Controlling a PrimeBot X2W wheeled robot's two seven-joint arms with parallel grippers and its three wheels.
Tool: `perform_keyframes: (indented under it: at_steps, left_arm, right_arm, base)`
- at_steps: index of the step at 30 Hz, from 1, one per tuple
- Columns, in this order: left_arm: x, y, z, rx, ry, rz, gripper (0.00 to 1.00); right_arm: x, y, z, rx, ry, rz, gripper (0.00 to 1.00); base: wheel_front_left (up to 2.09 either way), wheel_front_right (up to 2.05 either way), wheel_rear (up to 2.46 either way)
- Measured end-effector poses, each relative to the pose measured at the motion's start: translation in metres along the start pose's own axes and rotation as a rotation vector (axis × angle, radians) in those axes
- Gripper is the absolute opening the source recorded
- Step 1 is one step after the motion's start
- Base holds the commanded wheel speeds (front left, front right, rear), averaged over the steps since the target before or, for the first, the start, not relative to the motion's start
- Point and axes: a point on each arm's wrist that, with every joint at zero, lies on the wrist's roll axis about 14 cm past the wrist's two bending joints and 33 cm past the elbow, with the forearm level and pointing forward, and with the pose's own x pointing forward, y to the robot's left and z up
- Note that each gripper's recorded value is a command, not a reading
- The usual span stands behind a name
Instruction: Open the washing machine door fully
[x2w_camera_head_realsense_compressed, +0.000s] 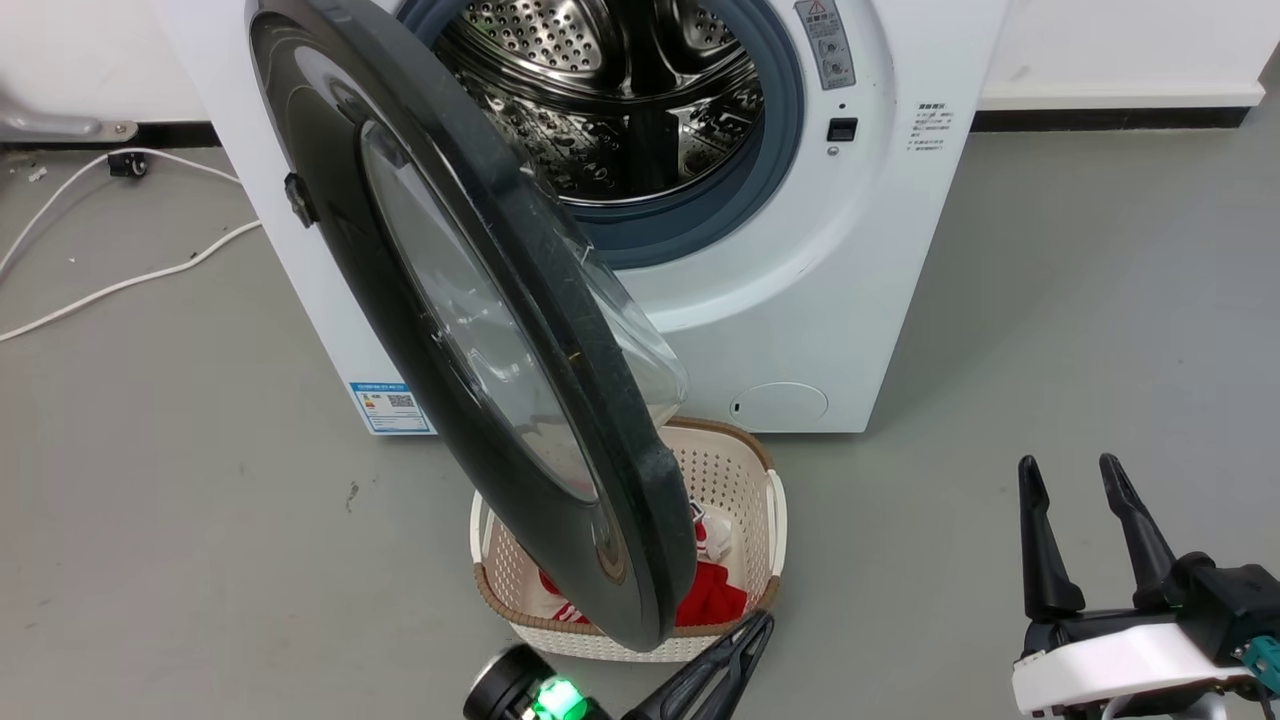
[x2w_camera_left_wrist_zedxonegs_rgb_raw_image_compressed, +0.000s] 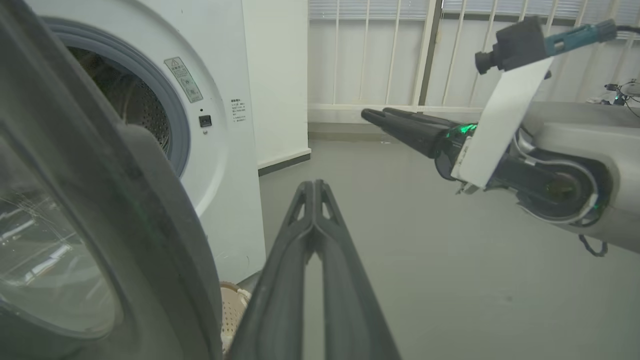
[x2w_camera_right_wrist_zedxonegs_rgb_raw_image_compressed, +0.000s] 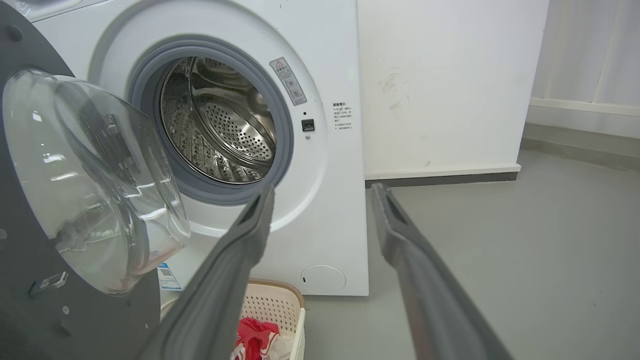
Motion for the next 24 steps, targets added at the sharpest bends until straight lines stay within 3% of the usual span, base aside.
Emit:
perform_keyframes:
  at_steps: [4,19,24]
  left_arm:
    - [-0.004,0.005,-0.028,-0.017,0.085,0.022,0.00]
    - [0.047,0.034,-0.016,0.016,0.031,0.069,0.00]
    - [0.050,0.044,-0.017,0.008,0.034,0.132,0.00]
  right_arm:
    - [0.001,0.001,-0.003,0.008,0.009,0.003,1.00]
    - [-0.002,0.001,-0.010,0.029,0.029,-0.004,1.00]
    - [-0.005,-0.002,-0.012,0.039,0.036,-0.014,1.00]
  base:
    - [0.00,0.00,0.00]
    - [0.00,0.00,0.00]
    - [0.00,0.00,0.00]
